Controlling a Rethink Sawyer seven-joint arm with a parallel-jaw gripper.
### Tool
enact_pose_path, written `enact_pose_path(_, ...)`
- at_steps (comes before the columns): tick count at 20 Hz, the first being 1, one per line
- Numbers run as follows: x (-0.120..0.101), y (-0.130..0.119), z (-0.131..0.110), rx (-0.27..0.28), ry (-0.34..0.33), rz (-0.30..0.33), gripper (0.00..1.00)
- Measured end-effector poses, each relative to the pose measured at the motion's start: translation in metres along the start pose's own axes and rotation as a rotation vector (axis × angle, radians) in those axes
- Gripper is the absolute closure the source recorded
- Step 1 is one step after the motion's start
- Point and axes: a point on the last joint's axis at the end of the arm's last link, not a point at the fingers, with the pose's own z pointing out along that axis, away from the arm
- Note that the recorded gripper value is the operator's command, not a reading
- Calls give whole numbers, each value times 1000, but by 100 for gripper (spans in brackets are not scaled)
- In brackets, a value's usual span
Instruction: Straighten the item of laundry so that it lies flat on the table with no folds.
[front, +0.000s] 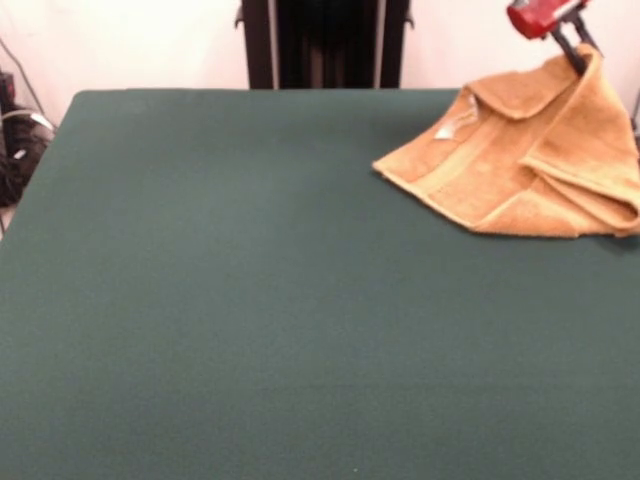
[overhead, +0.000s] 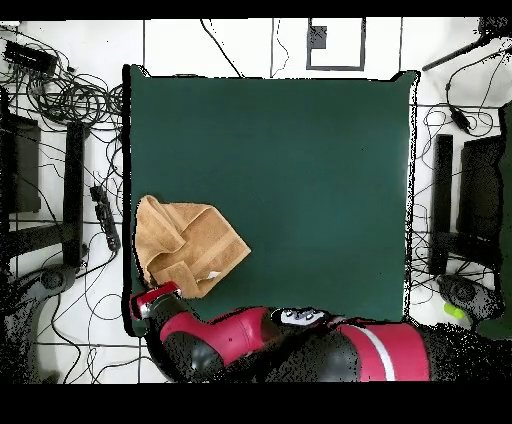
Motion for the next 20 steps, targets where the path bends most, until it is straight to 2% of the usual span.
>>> enact_pose_path(10,13,-9,-15,-21,15,46,100)
enact_pose_path(19,20,-12,-21,-43,19,57,100)
enact_pose_path(20,22,-11,-23,-54,19,51,0)
